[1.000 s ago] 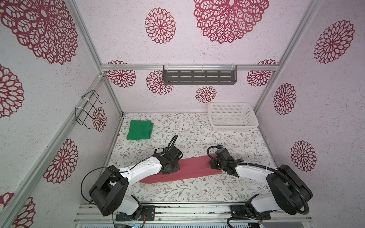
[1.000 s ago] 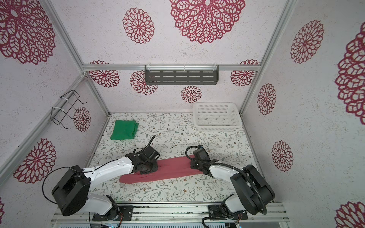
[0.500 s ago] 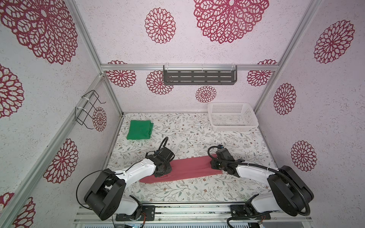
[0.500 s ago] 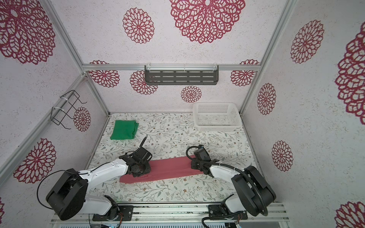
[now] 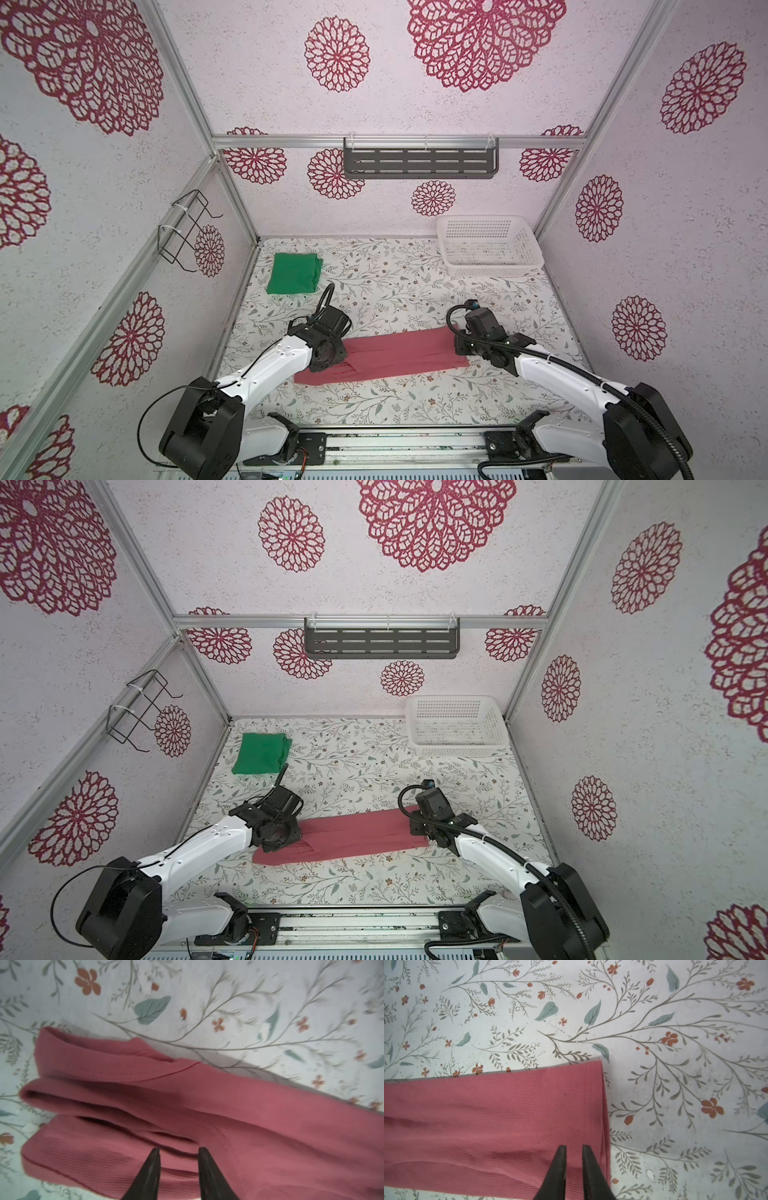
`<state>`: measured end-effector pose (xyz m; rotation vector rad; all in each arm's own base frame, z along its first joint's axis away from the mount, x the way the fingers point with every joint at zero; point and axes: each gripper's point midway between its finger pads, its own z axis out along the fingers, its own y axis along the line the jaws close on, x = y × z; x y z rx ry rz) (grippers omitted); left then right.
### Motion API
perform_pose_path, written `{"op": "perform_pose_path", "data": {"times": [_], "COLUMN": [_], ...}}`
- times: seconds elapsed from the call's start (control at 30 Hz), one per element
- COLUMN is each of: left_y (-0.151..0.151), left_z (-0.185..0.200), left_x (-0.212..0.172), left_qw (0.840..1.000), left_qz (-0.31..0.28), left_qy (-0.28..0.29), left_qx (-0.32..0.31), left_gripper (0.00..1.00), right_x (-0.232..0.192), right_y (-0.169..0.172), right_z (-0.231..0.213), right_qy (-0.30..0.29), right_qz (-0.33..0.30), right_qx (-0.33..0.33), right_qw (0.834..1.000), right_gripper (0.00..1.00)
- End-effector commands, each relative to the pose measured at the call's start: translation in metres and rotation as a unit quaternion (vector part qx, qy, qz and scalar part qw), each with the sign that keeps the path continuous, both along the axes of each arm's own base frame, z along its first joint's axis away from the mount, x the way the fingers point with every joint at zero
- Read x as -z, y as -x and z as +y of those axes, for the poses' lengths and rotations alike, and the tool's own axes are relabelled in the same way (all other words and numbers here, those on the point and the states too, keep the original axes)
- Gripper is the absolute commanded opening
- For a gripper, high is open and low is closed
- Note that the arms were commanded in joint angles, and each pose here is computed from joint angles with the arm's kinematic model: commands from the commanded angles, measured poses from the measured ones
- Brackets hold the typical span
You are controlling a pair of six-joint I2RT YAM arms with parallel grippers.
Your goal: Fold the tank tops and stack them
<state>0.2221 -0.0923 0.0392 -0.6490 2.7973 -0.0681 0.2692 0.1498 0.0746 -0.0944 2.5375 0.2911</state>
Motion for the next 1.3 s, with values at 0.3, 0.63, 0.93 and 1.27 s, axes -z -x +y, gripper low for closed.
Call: {"op": "perform_pose_path", "data": {"times": [0.3,0.63,0.93,1.27], "left_y": [-0.006,-0.059,-0.158,-0.270], "left_z": [0.021,-0.004,-0.061,-0.125], "left_x": [0.045,0.075,0.066,0.026], "left_qw": [0.996,0.995,0.996,0.981], "left_qz": [-0.009,-0.038,-0.078,-0.121], "left_qy": [-0.018,0.013,0.040,0.045], "left_qx": [-0.088,-0.089,-0.008,0.145], "left_gripper": [0.29,0.29,0.30,0.35], "right_x": [0.031,0.066,0.046,-0.042], "right_y": [-0.006,0.038,0.089,0.061], "right_z": [0.012,-0.009,0.017,0.031], "right_qy": [0.036,0.035,-0.070,-0.006], "right_qz": [0.052,0.107,0.107,0.080], "right_qx": [-0.032,0.051,0.075,-0.111], "right_qw": [0.998,0.992,0.989,0.991], "right_gripper": [0.18,0.18,0.26,0.59]}}
